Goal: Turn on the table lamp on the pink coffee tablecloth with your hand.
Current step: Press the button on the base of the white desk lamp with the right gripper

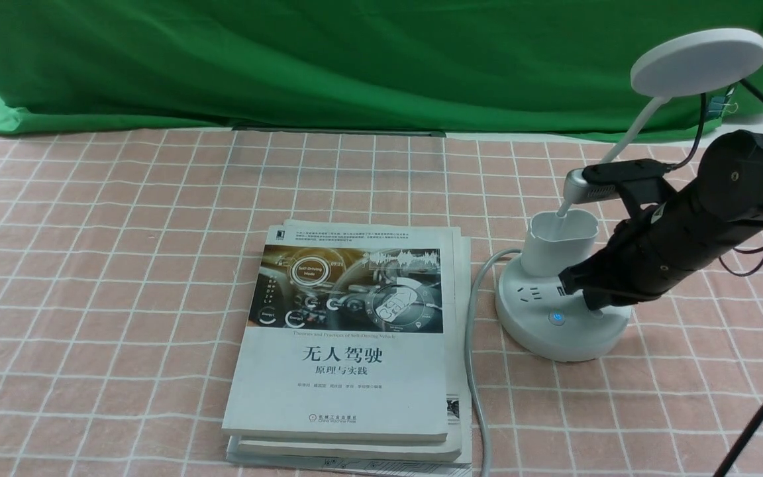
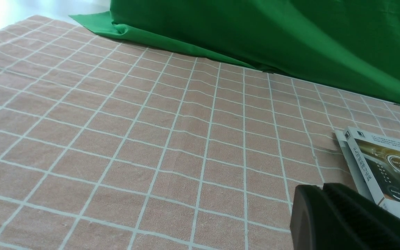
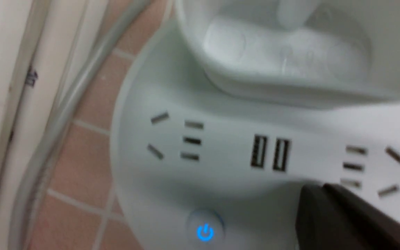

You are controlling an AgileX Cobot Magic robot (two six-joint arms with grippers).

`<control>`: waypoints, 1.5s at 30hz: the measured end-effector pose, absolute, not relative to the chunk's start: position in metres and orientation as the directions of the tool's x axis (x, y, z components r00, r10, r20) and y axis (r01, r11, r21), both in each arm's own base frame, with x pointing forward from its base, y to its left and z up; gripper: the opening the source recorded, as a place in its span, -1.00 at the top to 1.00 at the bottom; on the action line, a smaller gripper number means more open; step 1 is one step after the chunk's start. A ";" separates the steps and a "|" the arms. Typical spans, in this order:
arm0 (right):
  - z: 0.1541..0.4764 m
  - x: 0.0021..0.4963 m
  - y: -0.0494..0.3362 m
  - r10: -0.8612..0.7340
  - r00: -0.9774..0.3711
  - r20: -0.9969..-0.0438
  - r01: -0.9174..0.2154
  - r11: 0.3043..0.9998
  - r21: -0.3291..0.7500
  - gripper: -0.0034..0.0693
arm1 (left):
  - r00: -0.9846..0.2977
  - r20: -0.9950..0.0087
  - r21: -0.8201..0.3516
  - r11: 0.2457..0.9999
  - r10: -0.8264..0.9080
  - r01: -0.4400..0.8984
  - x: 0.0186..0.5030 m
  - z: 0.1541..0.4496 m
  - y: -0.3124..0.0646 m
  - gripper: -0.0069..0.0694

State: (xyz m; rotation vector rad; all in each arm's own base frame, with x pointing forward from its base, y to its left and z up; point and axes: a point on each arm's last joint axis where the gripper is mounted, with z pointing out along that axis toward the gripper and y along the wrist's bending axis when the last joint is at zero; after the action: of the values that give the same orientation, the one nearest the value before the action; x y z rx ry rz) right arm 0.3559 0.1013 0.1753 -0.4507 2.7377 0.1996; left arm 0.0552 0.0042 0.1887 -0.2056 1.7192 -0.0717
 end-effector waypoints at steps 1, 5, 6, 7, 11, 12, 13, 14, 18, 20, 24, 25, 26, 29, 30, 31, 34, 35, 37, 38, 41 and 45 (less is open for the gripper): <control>0.176 0.356 0.101 -0.283 -0.885 -0.370 -0.334 0.939 0.080 0.81 | -0.145 -0.973 -0.167 0.981 -0.180 -0.096 0.055 0.189 0.004 0.77; 0.176 0.357 0.102 -0.278 -0.886 -0.372 -0.330 0.940 0.082 0.81 | -0.145 -0.973 -0.166 0.981 -0.179 -0.096 0.055 0.189 0.004 0.77; 0.177 0.357 0.102 -0.278 -0.885 -0.373 -0.330 0.940 0.082 0.81 | -0.145 -0.973 -0.165 0.982 -0.178 -0.096 0.055 0.189 0.004 0.77; 0.178 0.357 0.102 -0.278 -0.883 -0.377 -0.331 0.940 0.081 0.81 | -0.145 -0.973 -0.165 0.982 -0.178 -0.096 0.055 0.189 0.004 0.77; 0.184 0.354 0.101 -0.279 -0.877 -0.391 -0.334 0.940 0.077 0.81 | -0.145 -0.973 -0.165 0.982 -0.178 -0.096 0.055 0.189 0.004 0.77; 0.186 0.353 0.100 -0.279 -0.875 -0.396 -0.335 0.939 0.076 0.81 | -0.145 -0.973 -0.165 0.982 -0.178 -0.096 0.055 0.189 0.004 0.77; 0.196 0.351 0.100 -0.278 -0.864 -0.419 -0.337 0.939 0.073 0.81 | -0.145 -0.973 -0.165 0.982 -0.178 -0.096 0.055 0.189 0.004 0.77; 0.200 0.350 0.100 -0.277 -0.860 -0.428 -0.338 0.938 0.072 0.81 | -0.145 -0.973 -0.165 0.982 -0.178 -0.096 0.055 0.189 0.004 0.77; 0.213 0.344 0.099 -0.283 -0.858 -0.429 -0.346 0.935 0.075 0.81 | -0.145 -0.973 -0.165 0.982 -0.178 -0.096 0.055 0.189 0.004 0.77; 0.211 0.343 0.099 -0.285 -0.863 -0.418 -0.346 0.935 0.077 0.81 | -0.145 -0.973 -0.165 0.982 -0.178 -0.096 0.055 0.189 0.004 0.77; 0.202 0.345 0.099 -0.288 -0.874 -0.392 -0.344 0.935 0.080 0.81 | -0.145 -0.973 -0.165 0.982 -0.178 -0.096 0.055 0.189 0.004 0.77; 0.196 0.346 0.099 -0.289 -0.881 -0.374 -0.342 0.936 0.083 0.81 | -0.145 -0.973 -0.165 0.982 -0.178 -0.096 0.055 0.189 0.004 0.77; 0.189 0.347 0.100 -0.291 -0.888 -0.355 -0.341 0.936 0.085 0.81 | -0.145 -0.973 -0.165 0.982 -0.178 -0.096 0.055 0.189 0.004 0.77; 0.180 0.349 0.100 -0.292 -0.897 -0.332 -0.338 0.937 0.087 0.81 | -0.145 -0.973 -0.165 0.982 -0.178 -0.096 0.055 0.189 0.004 0.77; 0.179 0.350 0.100 -0.292 -0.897 -0.332 -0.338 0.937 0.087 0.81 | -0.145 -0.973 -0.165 0.982 -0.178 -0.096 0.055 0.189 0.004 0.77; 0.179 0.350 0.100 -0.292 -0.897 -0.332 -0.338 0.937 0.087 0.81 | -0.145 -0.973 -0.165 0.982 -0.178 -0.096 0.055 0.189 0.004 0.77; 0.179 0.350 0.100 -0.292 -0.897 -0.333 -0.338 0.937 0.087 0.81 | -0.145 -0.973 -0.164 0.982 -0.177 -0.096 0.055 0.189 0.004 0.77; 0.181 0.349 0.100 -0.293 -0.895 -0.336 -0.339 0.937 0.087 0.81 | -0.145 -0.973 -0.164 0.982 -0.177 -0.096 0.055 0.189 0.004 0.77; 0.188 0.347 0.100 -0.293 -0.890 -0.349 -0.341 0.936 0.085 0.81 | -0.145 -0.973 -0.164 0.982 -0.177 -0.096 0.055 0.189 0.004 0.77; 0.194 0.346 0.099 -0.292 -0.885 -0.363 -0.343 0.936 0.084 0.81 | -0.145 -0.973 -0.164 0.982 -0.177 -0.096 0.055 0.189 0.004 0.77; 0.217 0.339 0.098 -0.290 -0.867 -0.405 -0.350 0.933 0.081 0.81 | -0.145 -0.973 -0.164 0.982 -0.177 -0.096 0.055 0.189 0.004 0.77; 0.236 0.327 0.095 -0.290 -0.857 -0.426 -0.356 0.931 0.081 0.81 | -0.145 -0.973 -0.164 0.982 -0.177 -0.096 0.055 0.189 0.004 0.77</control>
State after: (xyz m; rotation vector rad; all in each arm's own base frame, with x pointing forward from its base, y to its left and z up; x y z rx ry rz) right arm 0.3265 0.0951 0.2359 -0.4677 2.6731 0.2194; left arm 0.0552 0.0042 0.1887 -0.2053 1.7193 -0.0715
